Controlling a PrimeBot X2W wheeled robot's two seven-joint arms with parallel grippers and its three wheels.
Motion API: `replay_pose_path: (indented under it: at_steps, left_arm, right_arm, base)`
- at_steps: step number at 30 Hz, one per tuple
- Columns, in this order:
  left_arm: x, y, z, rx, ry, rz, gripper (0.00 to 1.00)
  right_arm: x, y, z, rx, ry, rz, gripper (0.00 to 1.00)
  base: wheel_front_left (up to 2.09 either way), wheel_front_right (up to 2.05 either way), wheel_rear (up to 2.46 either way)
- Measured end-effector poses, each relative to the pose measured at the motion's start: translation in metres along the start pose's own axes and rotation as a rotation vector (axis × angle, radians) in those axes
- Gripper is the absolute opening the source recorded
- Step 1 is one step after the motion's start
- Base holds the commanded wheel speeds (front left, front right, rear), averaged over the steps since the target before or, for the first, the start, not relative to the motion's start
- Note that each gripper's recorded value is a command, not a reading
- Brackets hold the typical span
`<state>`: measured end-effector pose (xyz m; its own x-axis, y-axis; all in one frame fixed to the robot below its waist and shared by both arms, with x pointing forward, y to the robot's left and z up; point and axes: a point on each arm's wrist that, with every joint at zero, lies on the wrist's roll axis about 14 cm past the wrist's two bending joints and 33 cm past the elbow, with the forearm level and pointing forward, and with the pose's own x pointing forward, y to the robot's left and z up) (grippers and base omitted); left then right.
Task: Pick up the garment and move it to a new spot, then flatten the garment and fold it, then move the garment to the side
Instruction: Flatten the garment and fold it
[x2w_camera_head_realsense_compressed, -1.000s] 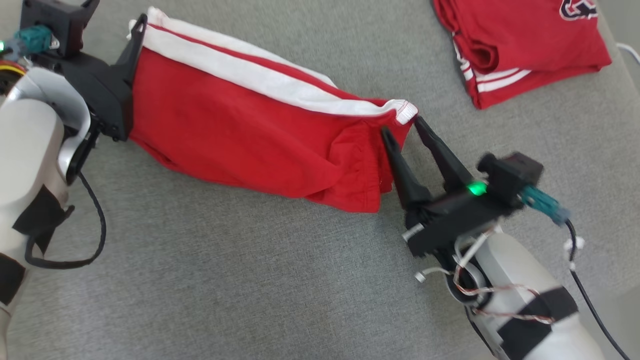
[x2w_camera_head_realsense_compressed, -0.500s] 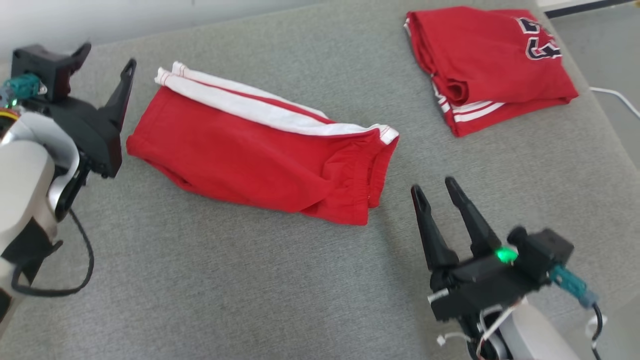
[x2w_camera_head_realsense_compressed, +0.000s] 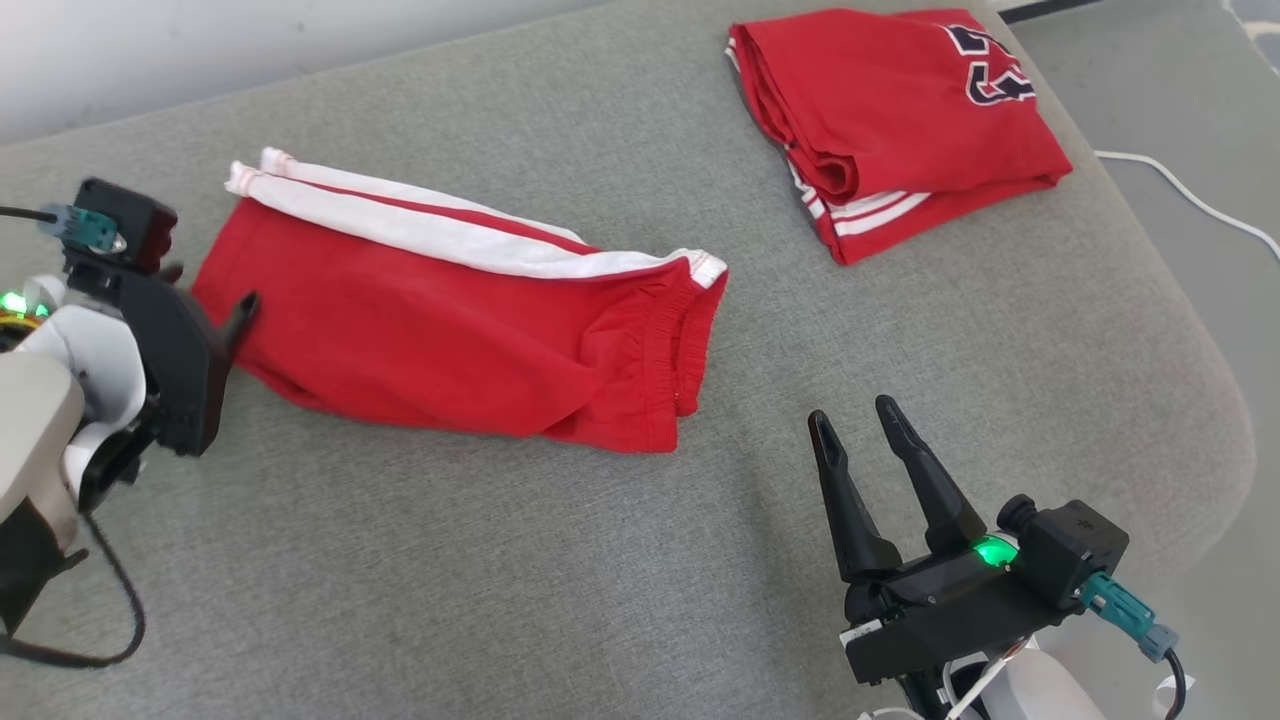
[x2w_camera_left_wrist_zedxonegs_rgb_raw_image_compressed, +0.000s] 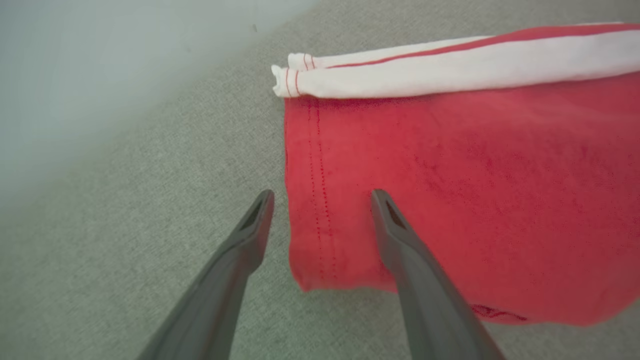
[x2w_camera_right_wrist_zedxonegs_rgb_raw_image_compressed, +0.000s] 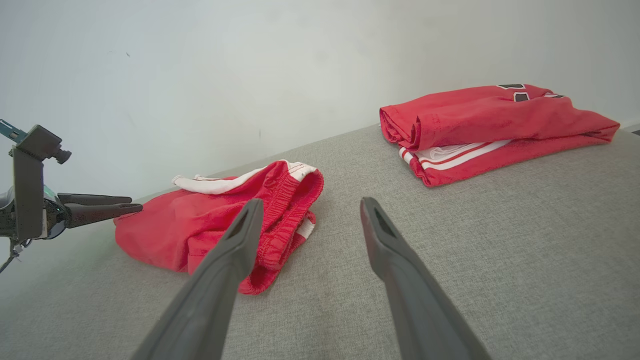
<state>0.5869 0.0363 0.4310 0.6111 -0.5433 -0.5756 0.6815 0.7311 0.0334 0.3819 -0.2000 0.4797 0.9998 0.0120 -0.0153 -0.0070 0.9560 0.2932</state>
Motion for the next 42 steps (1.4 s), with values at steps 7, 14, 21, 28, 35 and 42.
replay_pose_path:
  at_steps: [7, 14, 21, 28, 35, 42]
  left_arm:
    - [0.009, -0.002, -0.024, -0.017, 0.128, -0.022, 1.0]
    - [0.012, -0.001, -0.032, -0.096, 0.175, -0.027, 0.7]
    - [0.004, -0.01, -0.023, -0.095, 0.136, -0.045, 0.0]
    - [-0.022, -0.019, -0.005, -0.093, 0.056, -0.059, 0.0]
    - [-0.051, -0.035, -0.012, -0.138, -0.01, -0.079, 0.0]
    - [-0.089, -0.056, -0.042, -0.224, -0.056, -0.059, 0.0]
  right_arm:
    - [-0.002, -0.007, -0.006, 0.0, 0.017, -0.029, 1.0]
    - [0.0, -0.008, -0.007, 0.0, 0.019, -0.032, 1.0]
    - [0.003, -0.002, -0.01, 0.006, 0.024, -0.01, 1.0]
    - [0.008, 0.01, -0.007, 0.016, 0.015, 0.034, 1.0]
    - [0.005, 0.01, -0.007, 0.033, 0.008, 0.035, 1.0]
    - [0.001, 0.016, -0.007, 0.052, 0.01, 0.047, 1.0]
  base:
    - [0.0, 0.0, 0.0]
    - [0.0, 0.0, 0.0]
    - [0.0, 0.0, 0.0]
    - [0.0, 0.0, 0.0]
    - [0.0, 0.0, 0.0]
    - [0.0, 0.0, 0.0]
